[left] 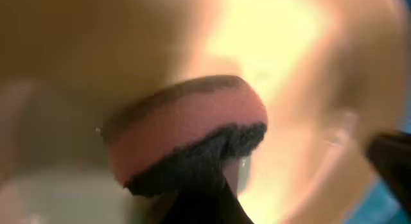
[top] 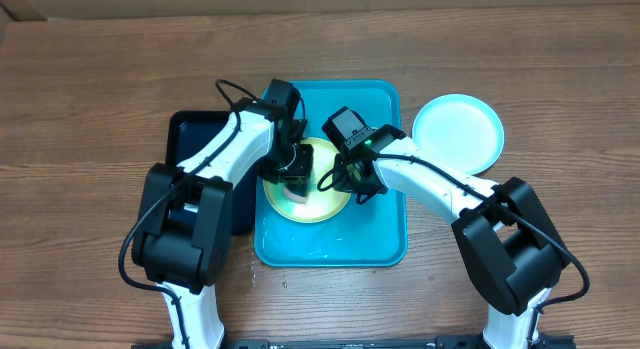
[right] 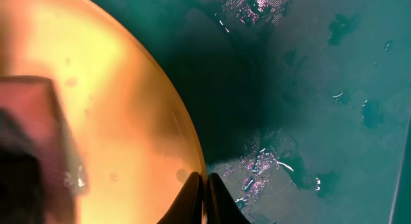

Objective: Clean dirty plates on tray and stack at the side
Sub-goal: 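Continue scrubbing the yellow plate center with the left gripper sponge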

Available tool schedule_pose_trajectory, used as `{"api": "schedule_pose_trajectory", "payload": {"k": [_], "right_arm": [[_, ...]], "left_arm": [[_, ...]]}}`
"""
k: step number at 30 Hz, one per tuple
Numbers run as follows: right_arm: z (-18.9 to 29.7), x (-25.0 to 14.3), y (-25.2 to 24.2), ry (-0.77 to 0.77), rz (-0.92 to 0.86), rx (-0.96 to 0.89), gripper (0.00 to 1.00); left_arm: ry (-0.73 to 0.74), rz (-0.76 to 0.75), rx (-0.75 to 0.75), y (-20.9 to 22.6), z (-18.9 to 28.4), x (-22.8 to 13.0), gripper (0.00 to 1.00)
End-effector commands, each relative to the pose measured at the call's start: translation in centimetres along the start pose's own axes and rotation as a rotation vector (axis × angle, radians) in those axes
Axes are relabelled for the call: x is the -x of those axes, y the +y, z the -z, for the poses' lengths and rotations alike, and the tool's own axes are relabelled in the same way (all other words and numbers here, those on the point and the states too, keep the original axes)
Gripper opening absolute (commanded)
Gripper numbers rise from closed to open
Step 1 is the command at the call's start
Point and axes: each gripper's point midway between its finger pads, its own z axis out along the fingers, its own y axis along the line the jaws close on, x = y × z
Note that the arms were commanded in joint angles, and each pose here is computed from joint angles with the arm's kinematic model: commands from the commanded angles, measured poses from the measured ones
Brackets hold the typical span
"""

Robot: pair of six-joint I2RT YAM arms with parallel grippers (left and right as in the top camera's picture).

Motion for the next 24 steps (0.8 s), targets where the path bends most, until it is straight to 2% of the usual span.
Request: {"api": "schedule_pose_trajectory", "payload": {"k": [1,8,11,17,24], "right_arm": [[0.5,0.1,0.8,-0.013,0.004,0.027,0.05],[0.5,0.0,0.7,-0.010,0.004,0.024,0.05],[0.5,0.1,0.7,-0.010,0.004,0.025,0.05],[0.5,0.1,0.8,-0.013,0.004,0.027,0.05],[0.5,0.1,0.8,-0.013,0.004,0.027,0.05]], "left_arm": [[0.070,-0.075,-0.288,-4.8,-0.1,-1.0,0.04],[-0.061,-0.065,-0.288,-5.3,8.0,4.3,0.04],[-0.092,-0.055,-0.227,-4.8,10.0,5.2,0.04],[-0.025,0.018,0.103,0.3,8.4,3.2,0.04],[0.027,0.023,0.143,1.5,3.7,1.2,0.04]]}}
